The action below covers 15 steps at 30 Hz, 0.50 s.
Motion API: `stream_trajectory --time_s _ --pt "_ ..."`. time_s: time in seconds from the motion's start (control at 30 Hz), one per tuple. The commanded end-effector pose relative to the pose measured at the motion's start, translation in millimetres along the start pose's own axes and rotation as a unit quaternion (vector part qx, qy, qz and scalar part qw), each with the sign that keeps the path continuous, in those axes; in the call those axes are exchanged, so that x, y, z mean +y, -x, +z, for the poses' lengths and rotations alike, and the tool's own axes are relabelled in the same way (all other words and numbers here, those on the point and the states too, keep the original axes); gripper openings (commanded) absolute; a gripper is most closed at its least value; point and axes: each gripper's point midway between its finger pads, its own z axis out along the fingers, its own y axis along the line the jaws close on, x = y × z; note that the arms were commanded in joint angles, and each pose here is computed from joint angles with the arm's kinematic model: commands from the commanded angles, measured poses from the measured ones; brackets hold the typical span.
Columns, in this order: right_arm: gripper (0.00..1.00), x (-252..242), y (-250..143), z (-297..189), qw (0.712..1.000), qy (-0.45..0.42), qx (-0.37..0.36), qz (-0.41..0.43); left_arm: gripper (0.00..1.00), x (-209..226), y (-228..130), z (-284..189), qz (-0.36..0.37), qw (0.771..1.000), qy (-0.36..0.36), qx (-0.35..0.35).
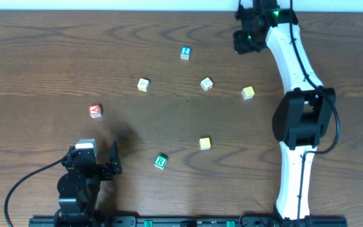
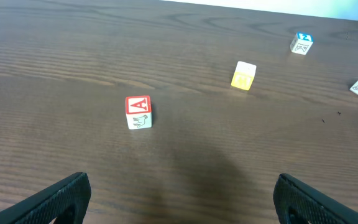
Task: Spell out Ai2
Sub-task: 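Carry the I block to table center and set it down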
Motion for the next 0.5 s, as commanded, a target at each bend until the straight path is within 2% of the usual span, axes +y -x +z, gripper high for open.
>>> stream_trajectory --time_s 0.0,0.1,0.2,0.33,0.47 --pt "0.01 60.6 26.2 -52.2 0.995 0.082 -0.05 0.026 0.95 1.4 -7.2 2.5 0.0 1.0 0.002 0.008" --pt "0.01 101.4 17.4 -59.0 0.99 0.136 -0.03 0.023 0.95 1.4 -7.2 2.5 0.0 1.0 0.002 0.008" --pt "0.01 128.6 -3.4 -55.1 0.991 0.136 0.012 0.01 0.96 1.4 -7.2 2.5 0.0 1.0 0.002 0.008" --pt "0.01 160.8 -27.2 -46.9 0.997 0.055 0.049 0.004 0.95 1.4 -7.2 2.5 0.0 1.0 0.002 0.008" --pt "0.01 194.0 -42.7 -42.0 0.998 -0.057 0.039 0.013 0.96 1.4 -7.2 2.5 0.0 1.0 0.002 0.008"
